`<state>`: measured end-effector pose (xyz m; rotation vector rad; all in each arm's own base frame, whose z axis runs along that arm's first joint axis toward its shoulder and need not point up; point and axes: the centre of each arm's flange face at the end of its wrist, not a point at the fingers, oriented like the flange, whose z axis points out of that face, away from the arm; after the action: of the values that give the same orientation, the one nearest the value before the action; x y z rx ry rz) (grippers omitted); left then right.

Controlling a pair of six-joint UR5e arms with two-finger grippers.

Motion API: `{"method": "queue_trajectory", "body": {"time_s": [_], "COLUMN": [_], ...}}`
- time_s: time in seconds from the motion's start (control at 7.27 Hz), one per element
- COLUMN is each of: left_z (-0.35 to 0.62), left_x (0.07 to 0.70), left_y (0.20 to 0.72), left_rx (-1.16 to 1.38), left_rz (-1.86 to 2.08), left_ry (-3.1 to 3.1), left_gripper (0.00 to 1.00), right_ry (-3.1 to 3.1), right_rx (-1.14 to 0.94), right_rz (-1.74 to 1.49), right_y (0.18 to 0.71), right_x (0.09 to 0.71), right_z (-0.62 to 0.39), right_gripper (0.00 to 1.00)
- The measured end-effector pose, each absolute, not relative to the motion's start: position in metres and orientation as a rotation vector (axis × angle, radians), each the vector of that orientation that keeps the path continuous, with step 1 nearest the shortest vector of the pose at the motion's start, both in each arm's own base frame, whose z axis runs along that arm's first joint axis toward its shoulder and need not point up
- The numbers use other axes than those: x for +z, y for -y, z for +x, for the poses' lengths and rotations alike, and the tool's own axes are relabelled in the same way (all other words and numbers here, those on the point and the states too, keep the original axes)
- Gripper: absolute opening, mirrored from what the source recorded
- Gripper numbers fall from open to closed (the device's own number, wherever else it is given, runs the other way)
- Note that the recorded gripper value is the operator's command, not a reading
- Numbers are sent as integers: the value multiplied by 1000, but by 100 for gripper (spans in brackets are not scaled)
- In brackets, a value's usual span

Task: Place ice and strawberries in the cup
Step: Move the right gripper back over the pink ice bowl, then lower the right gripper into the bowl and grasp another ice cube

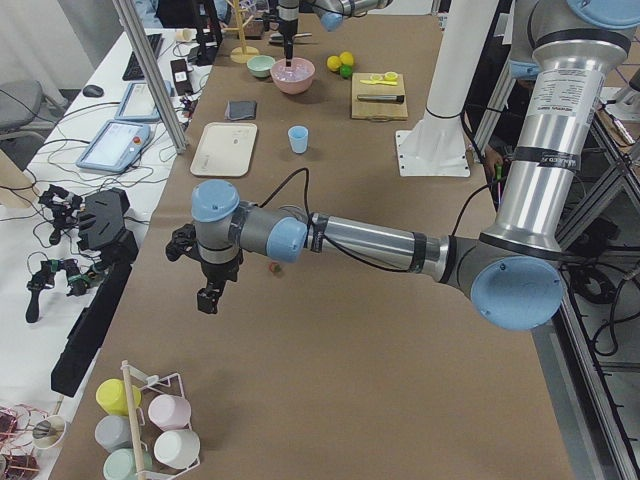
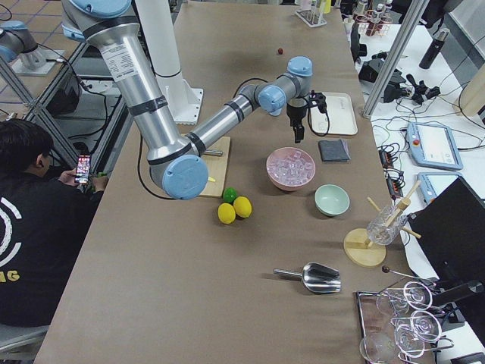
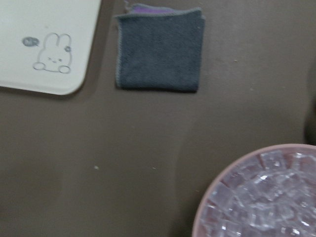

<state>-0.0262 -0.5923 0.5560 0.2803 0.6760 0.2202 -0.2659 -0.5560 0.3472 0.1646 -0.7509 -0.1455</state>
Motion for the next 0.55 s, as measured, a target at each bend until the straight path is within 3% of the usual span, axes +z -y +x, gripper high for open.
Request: {"method": "queue_trajectory", "body": {"time_s": [0.28,0.55], "left_z": [-25,-23], "left_x": [554,552], "left_y": [595,597], "left_rx": [223,226], "left_rz": [283,285], "left_ry": [-676,-677], "left_gripper": [98,98], "right_ry": [692,674], "right_rx": [-199,-205], "right_rz": [123,105], "right_y": [539,558], "right_x": [404,420], "right_z": [-239,-245], "right_gripper": [99,98]}}
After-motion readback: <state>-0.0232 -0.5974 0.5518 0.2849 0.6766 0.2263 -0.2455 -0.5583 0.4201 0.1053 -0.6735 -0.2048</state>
